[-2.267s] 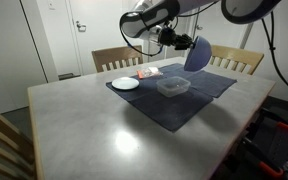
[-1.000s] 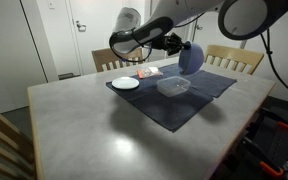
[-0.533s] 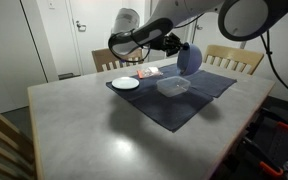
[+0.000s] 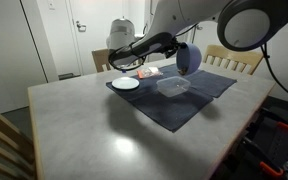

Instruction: Pick the blue bowl and pour the beans into the clear bowl

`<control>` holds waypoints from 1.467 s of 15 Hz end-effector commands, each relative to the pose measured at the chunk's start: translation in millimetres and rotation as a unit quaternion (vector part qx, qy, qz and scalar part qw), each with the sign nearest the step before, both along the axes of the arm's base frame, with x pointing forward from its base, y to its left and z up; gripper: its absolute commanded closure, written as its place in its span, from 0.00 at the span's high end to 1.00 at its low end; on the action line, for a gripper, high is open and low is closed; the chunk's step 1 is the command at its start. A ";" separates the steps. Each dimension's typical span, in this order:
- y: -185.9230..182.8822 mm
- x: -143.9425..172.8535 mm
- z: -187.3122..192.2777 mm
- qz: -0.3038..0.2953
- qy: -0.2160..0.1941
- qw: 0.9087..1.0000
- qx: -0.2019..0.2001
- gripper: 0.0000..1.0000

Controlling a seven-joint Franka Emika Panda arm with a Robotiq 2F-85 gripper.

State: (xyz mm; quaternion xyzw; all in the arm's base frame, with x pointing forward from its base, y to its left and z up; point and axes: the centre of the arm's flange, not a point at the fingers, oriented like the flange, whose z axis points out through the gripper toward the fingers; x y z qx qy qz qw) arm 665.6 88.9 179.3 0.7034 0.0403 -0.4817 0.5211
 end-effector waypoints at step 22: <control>48.7 75.0 -0.6 0.074 0.038 0.990 -0.114 0.01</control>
